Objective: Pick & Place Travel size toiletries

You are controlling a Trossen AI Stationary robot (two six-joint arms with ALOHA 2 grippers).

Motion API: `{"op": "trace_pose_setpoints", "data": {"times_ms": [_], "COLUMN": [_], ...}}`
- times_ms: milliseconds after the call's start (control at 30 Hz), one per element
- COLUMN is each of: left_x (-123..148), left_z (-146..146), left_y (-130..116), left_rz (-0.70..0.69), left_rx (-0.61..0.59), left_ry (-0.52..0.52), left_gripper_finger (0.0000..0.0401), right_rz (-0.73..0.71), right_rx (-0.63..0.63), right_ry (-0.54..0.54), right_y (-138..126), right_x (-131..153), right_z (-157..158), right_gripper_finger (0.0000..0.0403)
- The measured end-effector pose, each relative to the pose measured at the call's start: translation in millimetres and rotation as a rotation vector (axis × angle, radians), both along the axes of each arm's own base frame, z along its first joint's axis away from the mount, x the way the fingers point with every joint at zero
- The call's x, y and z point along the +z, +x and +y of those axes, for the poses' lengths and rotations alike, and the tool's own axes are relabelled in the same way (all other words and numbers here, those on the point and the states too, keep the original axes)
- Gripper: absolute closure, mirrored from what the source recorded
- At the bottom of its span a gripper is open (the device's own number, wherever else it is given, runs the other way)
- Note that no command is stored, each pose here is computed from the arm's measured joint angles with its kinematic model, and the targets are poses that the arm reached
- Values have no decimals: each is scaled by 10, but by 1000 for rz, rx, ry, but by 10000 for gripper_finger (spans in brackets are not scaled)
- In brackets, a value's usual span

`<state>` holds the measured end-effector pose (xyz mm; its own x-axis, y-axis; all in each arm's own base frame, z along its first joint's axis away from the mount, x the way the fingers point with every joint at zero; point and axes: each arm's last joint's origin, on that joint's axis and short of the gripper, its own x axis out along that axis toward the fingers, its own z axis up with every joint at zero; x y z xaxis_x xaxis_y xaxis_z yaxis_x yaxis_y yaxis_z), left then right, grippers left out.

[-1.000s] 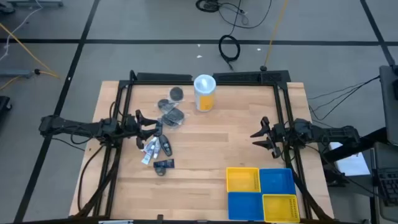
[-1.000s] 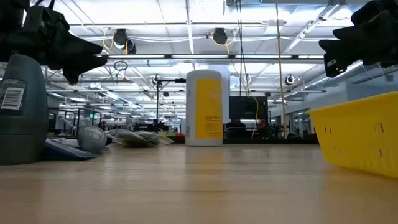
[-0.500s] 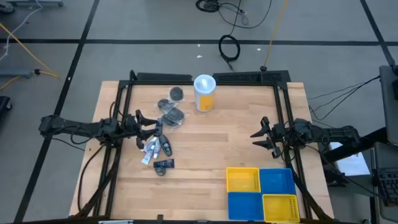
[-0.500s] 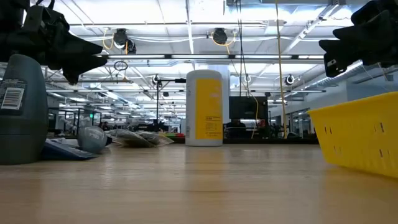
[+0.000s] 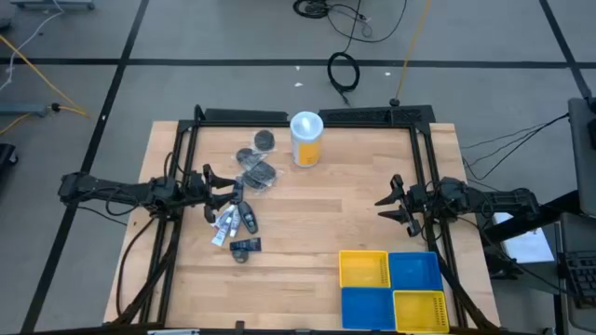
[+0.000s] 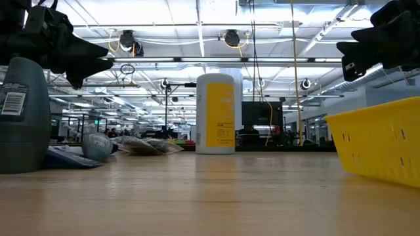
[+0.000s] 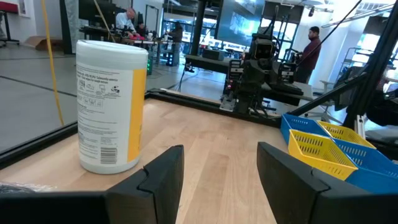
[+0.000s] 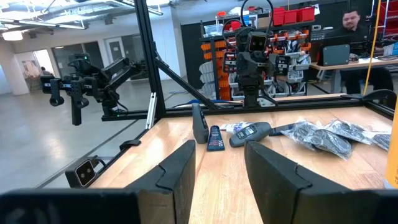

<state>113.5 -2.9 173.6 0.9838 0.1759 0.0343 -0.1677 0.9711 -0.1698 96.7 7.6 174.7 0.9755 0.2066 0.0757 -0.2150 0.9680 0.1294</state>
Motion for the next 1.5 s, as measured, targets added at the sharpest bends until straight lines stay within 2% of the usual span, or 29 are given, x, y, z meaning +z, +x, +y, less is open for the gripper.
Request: {"op": "trace_pose_setpoints", "data": {"times_ms": [1333, 1500], "left_x": [1, 12], "left_z": [1, 14], "left_y": [0, -3], "left_rz": [0, -12], "left_rx": [1, 46], "left_ry": [0, -3], "left_gripper_finger": [201, 201], "right_rz": [-13, -24], "right_rx": [0, 0], "right_ry": [0, -2], "right_y": [-1, -2], "right_x": [12, 22], "right_z": [0, 0], "right_gripper_finger": [273, 273]}}
